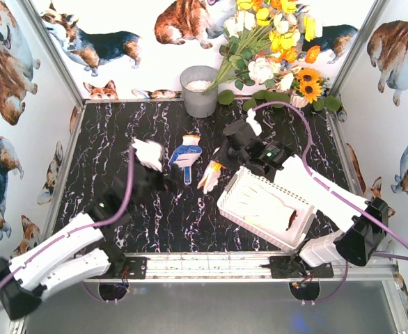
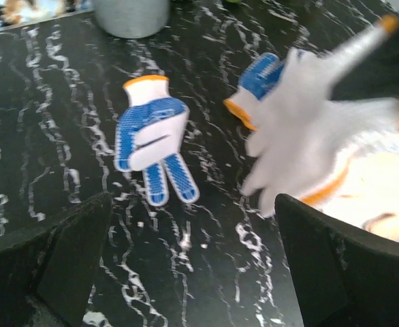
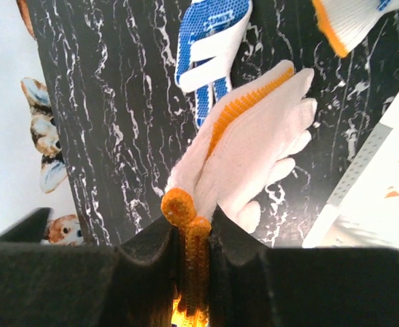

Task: Put the gloves into the storage basket
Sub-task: Pick up the glove from the center of the board, then place the glove in the bin.

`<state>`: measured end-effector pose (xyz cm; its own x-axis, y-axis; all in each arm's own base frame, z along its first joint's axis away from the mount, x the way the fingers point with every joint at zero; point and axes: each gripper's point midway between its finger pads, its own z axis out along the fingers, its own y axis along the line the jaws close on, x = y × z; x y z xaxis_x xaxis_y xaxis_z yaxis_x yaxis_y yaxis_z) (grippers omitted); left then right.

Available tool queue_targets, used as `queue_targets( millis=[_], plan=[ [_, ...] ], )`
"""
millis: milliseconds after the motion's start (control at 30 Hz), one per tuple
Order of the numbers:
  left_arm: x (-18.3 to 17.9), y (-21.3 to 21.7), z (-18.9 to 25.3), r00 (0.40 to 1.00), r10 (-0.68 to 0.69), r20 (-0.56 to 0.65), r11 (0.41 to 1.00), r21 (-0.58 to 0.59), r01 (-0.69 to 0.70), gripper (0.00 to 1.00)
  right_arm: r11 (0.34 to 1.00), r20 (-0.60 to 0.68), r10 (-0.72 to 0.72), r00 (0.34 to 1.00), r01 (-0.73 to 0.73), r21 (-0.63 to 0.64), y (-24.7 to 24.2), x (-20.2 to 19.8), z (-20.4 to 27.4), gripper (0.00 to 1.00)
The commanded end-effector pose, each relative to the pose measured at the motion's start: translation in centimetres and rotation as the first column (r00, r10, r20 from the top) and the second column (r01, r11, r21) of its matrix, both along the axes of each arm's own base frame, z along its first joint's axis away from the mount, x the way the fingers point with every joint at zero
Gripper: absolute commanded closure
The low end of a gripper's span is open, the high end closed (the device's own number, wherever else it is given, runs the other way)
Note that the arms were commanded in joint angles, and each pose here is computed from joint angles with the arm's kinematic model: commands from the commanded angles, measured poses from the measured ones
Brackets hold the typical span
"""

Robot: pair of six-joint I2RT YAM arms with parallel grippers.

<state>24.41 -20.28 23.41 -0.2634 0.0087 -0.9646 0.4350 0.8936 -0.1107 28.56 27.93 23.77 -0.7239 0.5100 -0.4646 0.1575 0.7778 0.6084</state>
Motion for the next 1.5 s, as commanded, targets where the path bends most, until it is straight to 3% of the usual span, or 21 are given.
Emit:
queue_targets(
  millis=[0,233,567,1467],
  plan=[
    [1.9,2.7,1.8,0.997,0.003,-0.079,0.999,-0.053,-0.007,0.00,0.998,0.112,0.061,0.992,-0.064,0.021,-0.5,1.6,2.5,1.00],
    [6.8,8.6,3.5,0.987,0.126,-0.100,0.991,-0.039,-0.131,0.00,0.992,0.015,0.129,0.992,-0.129,-0.009,-3.6,1.5,-0.5,1.00],
    [7.7,12.9,1.8,0.955,0.295,-0.025,0.951,0.107,-0.291,0.00,0.997,-0.070,0.072,0.995,-0.072,-0.004,-8.3,-1.1,-4.7,1.00],
    [7.0,13.1,1.7,0.957,0.289,0.001,0.951,0.114,-0.287,0.00,0.994,-0.066,0.009,0.998,-0.016,-0.108,-14.3,-6.4,-9.5,1.00]
  ],
)
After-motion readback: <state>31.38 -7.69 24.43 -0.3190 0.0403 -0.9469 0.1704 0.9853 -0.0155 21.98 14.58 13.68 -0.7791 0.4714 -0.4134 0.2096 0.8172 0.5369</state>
